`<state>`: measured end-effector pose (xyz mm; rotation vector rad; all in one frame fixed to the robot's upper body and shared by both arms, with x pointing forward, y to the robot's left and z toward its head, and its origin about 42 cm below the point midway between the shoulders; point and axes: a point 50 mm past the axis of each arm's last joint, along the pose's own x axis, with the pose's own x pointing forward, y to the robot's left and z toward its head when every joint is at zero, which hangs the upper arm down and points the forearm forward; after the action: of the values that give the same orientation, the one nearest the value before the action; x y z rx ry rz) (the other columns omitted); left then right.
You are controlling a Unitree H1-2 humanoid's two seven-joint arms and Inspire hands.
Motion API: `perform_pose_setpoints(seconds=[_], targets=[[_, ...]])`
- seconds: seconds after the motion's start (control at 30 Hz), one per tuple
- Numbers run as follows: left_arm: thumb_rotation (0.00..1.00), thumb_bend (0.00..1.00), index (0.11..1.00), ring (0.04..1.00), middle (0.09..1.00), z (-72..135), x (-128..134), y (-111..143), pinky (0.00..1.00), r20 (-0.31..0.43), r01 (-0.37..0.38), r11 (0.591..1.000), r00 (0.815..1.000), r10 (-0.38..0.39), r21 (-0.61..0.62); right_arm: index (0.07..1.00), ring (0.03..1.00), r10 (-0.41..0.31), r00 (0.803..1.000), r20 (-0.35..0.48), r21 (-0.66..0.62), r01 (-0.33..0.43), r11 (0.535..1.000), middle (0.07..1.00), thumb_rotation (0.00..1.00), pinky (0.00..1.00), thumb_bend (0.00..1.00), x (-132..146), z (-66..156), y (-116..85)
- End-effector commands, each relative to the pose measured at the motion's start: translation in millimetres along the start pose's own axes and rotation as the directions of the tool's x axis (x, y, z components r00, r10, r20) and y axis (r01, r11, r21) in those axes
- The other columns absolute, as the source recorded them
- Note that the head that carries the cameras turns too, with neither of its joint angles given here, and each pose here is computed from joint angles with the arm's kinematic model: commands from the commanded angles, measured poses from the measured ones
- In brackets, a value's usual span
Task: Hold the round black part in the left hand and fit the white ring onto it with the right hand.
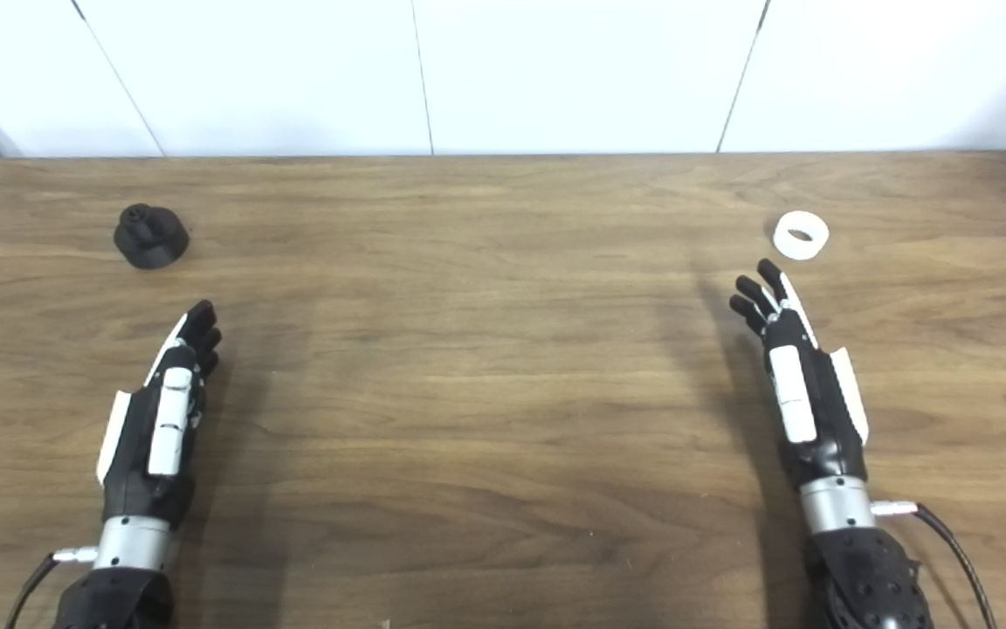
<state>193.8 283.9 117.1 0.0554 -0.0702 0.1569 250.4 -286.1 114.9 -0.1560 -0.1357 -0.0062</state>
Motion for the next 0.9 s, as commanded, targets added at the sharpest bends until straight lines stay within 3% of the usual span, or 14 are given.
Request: perform_pose_setpoints(seconds=[0.0, 0.87], targets=[[0.92, 0.47, 0.957, 0.981, 0.974, -4.9, -21.5, -2.0, 1.0, -0.02, -0.019, 1.0, 1.0, 0.019, -0.004, 0.953, 0.888, -0.016, 0.997, -0.072, 0.004, 0.016, 1.0, 0.908, 1.0, 0.95, 0.5, -18.3, -21.7, -2.3], [0.91, 0.46, 0.962, 0.979, 0.974, -11.8, -25.9, -12.3, 1.0, -0.018, -0.013, 1.0, 1.0, 0.013, -0.012, 0.972, 0.902, -0.007, 0.997, -0.073, 0.005, 0.008, 1.0, 0.914, 1.0, 1.0, 0.5, -22.7, -30.9, -11.0]])
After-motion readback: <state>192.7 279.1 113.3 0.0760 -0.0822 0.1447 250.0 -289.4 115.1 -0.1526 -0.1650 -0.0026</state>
